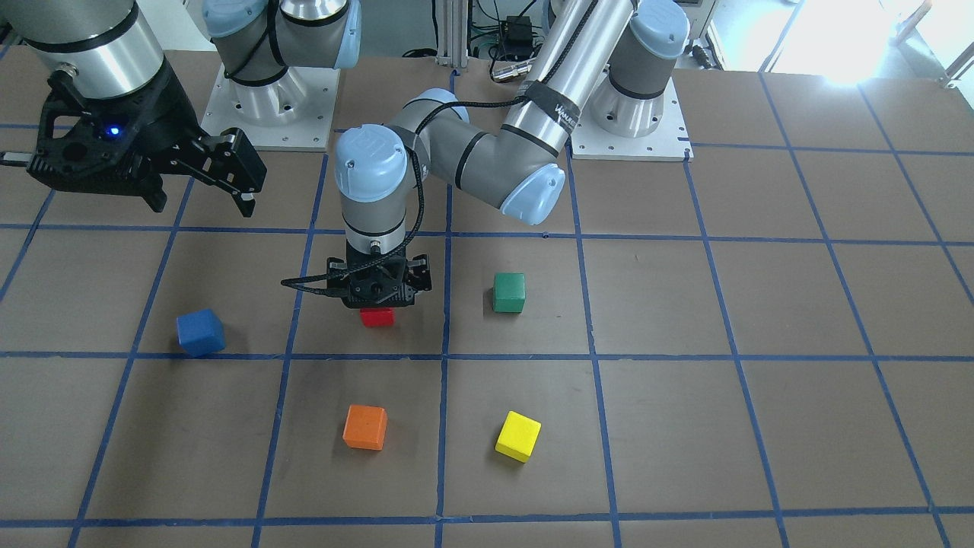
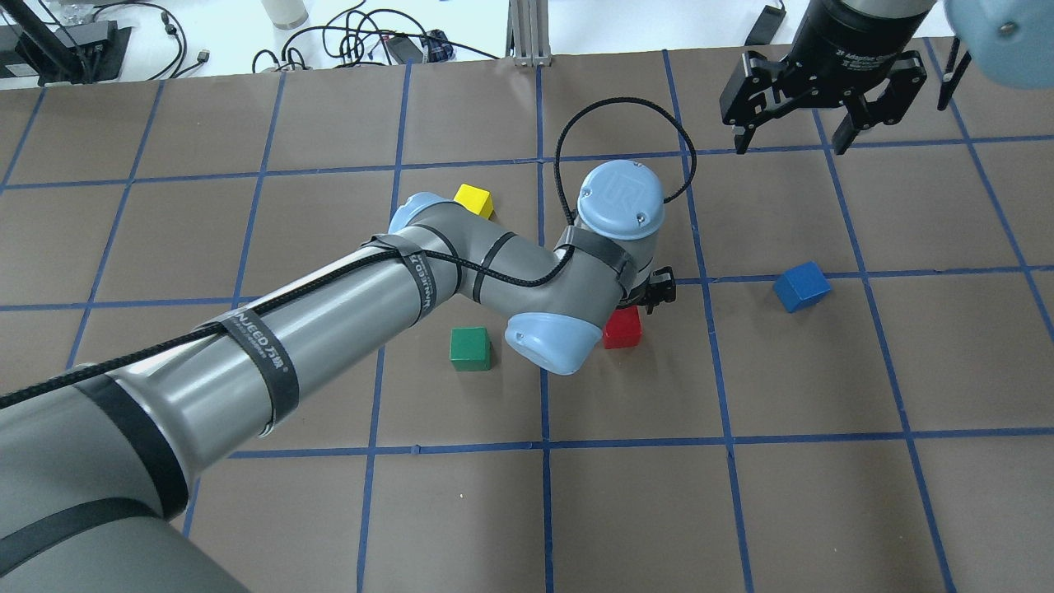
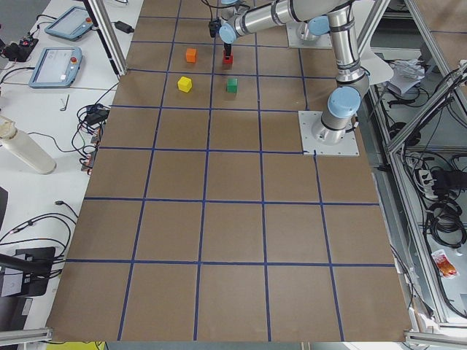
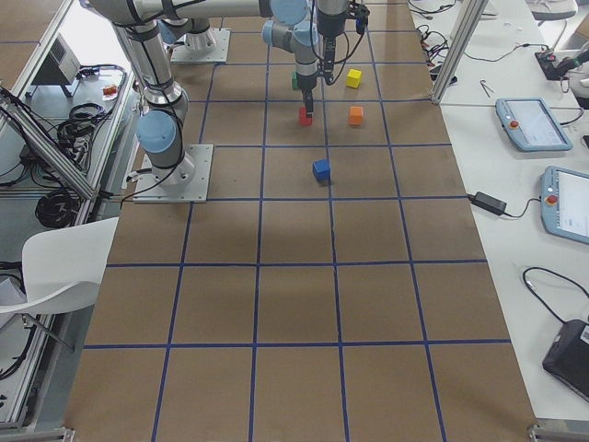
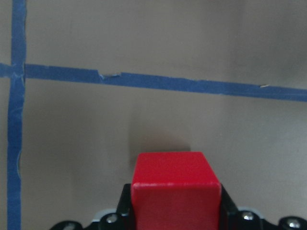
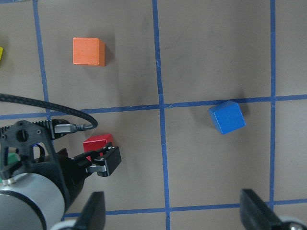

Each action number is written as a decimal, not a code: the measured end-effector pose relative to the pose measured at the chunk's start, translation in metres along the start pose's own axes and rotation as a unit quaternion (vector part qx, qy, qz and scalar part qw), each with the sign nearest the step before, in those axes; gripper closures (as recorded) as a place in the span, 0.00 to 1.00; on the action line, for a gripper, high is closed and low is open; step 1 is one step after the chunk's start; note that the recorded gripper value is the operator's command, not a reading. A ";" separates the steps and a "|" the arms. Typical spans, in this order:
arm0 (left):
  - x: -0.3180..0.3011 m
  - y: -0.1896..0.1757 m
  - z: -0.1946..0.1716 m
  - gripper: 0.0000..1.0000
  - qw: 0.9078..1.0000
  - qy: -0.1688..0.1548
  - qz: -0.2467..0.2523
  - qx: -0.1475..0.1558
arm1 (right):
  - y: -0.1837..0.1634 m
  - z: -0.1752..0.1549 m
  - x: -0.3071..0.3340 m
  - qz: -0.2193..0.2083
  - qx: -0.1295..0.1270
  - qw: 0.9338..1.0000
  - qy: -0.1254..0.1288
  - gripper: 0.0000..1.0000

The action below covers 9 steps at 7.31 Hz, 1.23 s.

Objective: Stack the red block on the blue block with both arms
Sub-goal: 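Set the red cube down and withdraw the left gripper while the right gripper approaches, then lower the right gripper onto the red cube and grasp it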

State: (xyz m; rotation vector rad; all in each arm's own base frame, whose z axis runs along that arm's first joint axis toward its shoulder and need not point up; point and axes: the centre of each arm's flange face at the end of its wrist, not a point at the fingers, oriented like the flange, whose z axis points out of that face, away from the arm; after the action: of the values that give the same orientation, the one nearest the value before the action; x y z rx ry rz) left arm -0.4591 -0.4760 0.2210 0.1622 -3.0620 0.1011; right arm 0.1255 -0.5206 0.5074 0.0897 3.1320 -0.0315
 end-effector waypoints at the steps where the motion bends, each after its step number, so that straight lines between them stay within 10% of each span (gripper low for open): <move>1: -0.015 -0.012 -0.021 0.00 1.000 0.000 -0.005 0.005 | 0.001 0.002 -0.001 0.000 -0.003 1.000 -0.002 0.00; 5: -0.163 -0.099 -0.127 0.00 1.000 -0.005 -0.011 0.008 | 0.023 0.047 -0.049 0.003 -0.026 1.000 -0.002 0.00; 9: -0.269 -0.116 -0.225 0.00 1.000 -0.008 -0.009 -0.010 | 0.067 0.184 -0.090 -0.020 0.014 1.000 -0.011 0.00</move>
State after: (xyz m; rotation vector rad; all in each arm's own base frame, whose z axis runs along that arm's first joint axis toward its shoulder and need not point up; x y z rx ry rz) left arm -0.1641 -0.5474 0.4311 0.1901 -3.0761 0.0686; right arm 0.2211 -0.4626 0.3233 0.0275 3.1124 -0.0769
